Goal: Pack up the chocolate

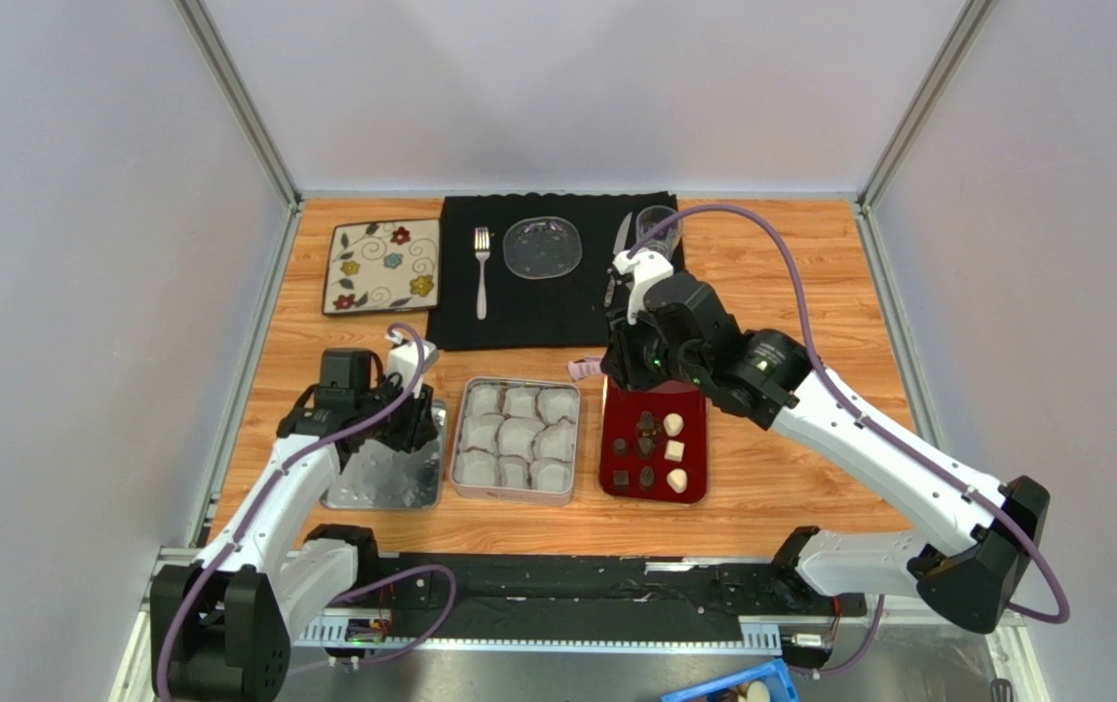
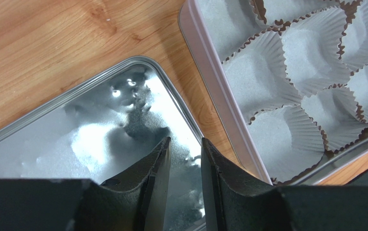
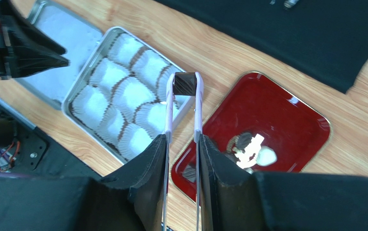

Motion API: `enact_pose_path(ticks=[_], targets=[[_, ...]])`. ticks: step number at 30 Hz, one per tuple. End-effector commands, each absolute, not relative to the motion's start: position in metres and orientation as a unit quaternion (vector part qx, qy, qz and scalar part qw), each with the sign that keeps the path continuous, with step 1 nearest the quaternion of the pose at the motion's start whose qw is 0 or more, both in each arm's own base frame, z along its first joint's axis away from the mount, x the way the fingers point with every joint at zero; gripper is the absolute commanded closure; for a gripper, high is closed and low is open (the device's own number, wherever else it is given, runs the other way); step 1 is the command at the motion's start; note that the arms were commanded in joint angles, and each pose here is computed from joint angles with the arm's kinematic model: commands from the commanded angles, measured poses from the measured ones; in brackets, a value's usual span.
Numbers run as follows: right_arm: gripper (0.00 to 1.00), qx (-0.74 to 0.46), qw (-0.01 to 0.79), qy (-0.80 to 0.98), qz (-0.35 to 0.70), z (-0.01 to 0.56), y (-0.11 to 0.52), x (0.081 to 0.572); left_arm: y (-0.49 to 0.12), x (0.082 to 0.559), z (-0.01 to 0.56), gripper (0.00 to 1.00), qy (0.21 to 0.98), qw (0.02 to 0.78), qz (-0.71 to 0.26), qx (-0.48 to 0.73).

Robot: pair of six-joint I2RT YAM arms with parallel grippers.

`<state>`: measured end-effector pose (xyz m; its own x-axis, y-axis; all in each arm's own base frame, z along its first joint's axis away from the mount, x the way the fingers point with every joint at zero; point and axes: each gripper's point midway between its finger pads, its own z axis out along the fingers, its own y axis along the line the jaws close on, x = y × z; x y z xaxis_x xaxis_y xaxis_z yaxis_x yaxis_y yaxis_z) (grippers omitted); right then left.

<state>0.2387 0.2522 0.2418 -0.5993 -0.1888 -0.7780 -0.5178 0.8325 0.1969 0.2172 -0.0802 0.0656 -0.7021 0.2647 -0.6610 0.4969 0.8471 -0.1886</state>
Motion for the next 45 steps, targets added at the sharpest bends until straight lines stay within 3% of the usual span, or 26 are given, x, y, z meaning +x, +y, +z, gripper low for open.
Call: enact_pose_path(ticks=[1,23,29,36,45], targets=[[0.88,-0.218,0.415,0.848,0.248,0.268,0.285,0.24,-0.086,0.231,0.066,0.63,0.893,0.347,-0.163,0.235],[0.89,-0.23,0.393,0.85,0.265,0.246,0.32,0.246,-0.145,0.193,0.058,0.62,0.865,0.304,-0.269,0.296],[0.89,-0.237,0.378,0.849,0.283,0.238,0.334,0.246,-0.13,0.197,0.056,0.61,0.871,0.308,-0.219,0.315],[0.89,-0.259,0.362,0.849,0.286,0.224,0.363,0.247,-0.106,0.218,0.072,0.52,0.872,0.352,-0.142,0.31],[0.89,-0.269,0.349,0.847,0.297,0.215,0.388,0.253,-0.088,0.233,0.092,0.54,0.898,0.332,-0.21,0.199]])
